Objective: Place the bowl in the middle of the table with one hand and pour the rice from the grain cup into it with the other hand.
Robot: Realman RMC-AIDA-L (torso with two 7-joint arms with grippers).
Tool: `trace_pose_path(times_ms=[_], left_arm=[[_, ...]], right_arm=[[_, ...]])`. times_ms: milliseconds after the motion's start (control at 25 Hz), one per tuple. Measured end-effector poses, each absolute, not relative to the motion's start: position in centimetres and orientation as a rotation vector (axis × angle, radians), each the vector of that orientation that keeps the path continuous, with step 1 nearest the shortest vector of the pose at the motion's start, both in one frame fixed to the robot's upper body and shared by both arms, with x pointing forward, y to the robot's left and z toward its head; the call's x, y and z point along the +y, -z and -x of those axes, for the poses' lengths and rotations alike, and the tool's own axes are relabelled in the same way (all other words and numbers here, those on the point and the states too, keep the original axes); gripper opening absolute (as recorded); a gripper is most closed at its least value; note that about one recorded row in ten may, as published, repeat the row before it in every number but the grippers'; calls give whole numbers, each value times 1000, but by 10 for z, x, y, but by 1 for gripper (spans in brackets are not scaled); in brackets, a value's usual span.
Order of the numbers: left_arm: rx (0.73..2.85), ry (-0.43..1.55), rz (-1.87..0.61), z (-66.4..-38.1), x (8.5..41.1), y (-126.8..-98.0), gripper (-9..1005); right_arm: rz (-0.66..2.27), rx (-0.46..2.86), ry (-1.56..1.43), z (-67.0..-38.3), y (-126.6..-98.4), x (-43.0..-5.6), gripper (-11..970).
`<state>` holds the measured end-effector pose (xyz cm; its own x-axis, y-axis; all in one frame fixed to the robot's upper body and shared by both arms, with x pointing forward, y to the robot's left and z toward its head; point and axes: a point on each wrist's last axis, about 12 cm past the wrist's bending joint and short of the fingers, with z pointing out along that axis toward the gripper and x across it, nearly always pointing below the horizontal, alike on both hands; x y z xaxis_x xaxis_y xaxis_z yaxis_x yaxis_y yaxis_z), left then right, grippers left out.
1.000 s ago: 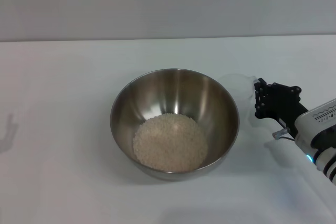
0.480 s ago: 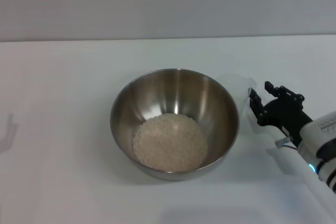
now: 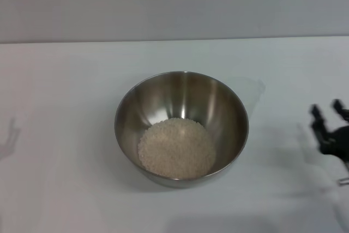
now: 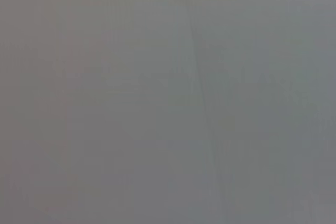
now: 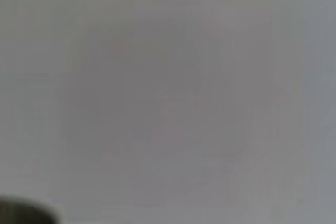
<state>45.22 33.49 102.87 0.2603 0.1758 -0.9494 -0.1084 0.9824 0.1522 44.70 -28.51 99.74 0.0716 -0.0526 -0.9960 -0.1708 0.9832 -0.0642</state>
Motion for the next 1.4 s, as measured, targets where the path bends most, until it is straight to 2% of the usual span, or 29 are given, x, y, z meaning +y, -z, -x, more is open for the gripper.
trace_pose_path(times_ms=[40,200,400,560,800,1000,1400], left_arm=[[1300,-195,-57,-452,335,-1028,813],[1334,-197,-52,-452,337,-1024,813],[1350,-195,-54,-449,337,-1021,813],[1355,-189,-61,-447,336,-1020,813],[1367,-188,-62,-443,336,-1018,813],[1377,-184,-62,-441,336,-1016,813],[1380,-193,-66,-436,337,-1015,813]], right_arm=[[181,1499,-90,-447,-997,-285,448],[84,1346,10,-411,-1010,-311,448],[32,1251,54,-389,-1020,-326,507],[7,1238,76,-385,-1021,-329,555],[-2,1238,112,-383,-1021,-332,741],[-6,1241,119,-382,-1020,-333,840],[-23,1251,139,-379,-1019,-336,840]])
